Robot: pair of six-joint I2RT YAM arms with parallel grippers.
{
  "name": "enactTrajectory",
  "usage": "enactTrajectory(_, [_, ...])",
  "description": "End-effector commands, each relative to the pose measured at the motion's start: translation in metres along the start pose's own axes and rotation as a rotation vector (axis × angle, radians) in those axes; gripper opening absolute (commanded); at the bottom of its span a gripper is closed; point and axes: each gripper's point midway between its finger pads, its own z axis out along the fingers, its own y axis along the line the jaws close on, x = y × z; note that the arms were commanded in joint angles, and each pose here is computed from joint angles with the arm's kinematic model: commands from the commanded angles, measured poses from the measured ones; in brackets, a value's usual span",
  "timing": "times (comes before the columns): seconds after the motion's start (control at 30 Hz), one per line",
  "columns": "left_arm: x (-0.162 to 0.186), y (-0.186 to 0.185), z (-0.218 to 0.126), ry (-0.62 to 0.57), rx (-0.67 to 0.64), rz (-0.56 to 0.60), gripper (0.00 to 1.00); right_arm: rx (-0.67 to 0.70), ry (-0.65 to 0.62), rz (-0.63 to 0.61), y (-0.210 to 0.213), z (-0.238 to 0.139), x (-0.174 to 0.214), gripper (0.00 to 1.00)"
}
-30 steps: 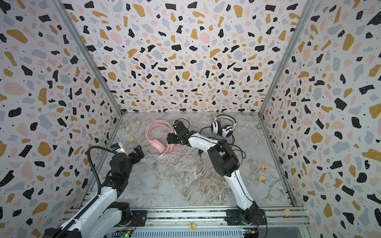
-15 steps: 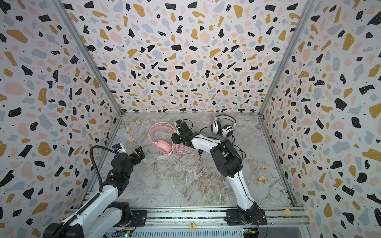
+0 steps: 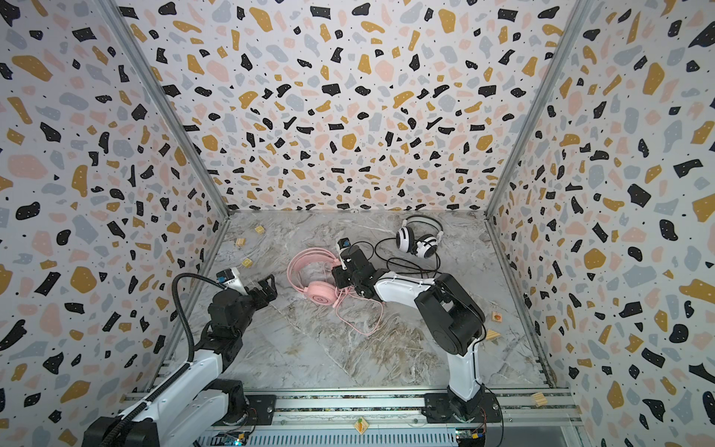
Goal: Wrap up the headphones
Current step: 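Grasp the pink headphones' ear cup with the right gripper, then lift and drag the pink headphones toward the left gripper with the right gripper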
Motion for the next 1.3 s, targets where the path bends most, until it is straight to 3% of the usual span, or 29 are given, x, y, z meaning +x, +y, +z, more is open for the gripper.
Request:
enactTrajectory(0.0, [-0.017,-0.017,-0.008,-0.08,0.092,0.009,1.0,0.023,-0.164,-0.088,0.019,-0.029,-0.04,0.33])
enactTrajectory(0.13, [-0.016,-0.002,-0.01,-0.105,0.024,-0.002,1.0,0.054,-0.202,-0.164,0.032,-0.037,-0.044,0.33])
enactTrajectory(0.27, [-0.005,0.002,0.002,-0.023,-0.012,0.029,1.0,0.058,-0.176,-0.188,0.032,-0.037,-0.037,0.34])
enactTrajectory(0.33, [0.001,0.002,0.008,0.008,-0.013,0.029,1.0,0.059,-0.134,-0.187,0.03,-0.035,-0.032,0.42])
enactTrajectory(0.43, [0.007,-0.002,0.014,0.046,0.007,0.026,1.0,0.065,-0.076,-0.174,0.024,-0.032,-0.026,0.63])
enactTrajectory(0.53, [0.008,-0.001,0.014,0.045,0.007,0.022,1.0,0.075,0.012,-0.123,0.008,-0.026,-0.021,0.7])
enactTrajectory(0.77, [-0.002,0.005,0.005,-0.005,-0.031,0.018,1.0,0.073,0.091,-0.095,-0.012,-0.049,-0.043,0.72])
enactTrajectory(1.0, [-0.011,0.01,-0.004,-0.057,-0.054,0.009,1.0,-0.055,-0.04,-0.117,0.032,-0.107,-0.122,0.72])
enactTrajectory(1.1, [-0.006,0.008,-0.001,-0.034,-0.045,0.01,1.0,-0.038,-0.002,-0.124,0.037,-0.09,-0.122,0.72])
enactTrajectory(1.27, [0.001,0.007,0.007,0.014,-0.048,0.027,1.0,0.019,0.149,-0.128,0.028,-0.038,-0.085,0.73])
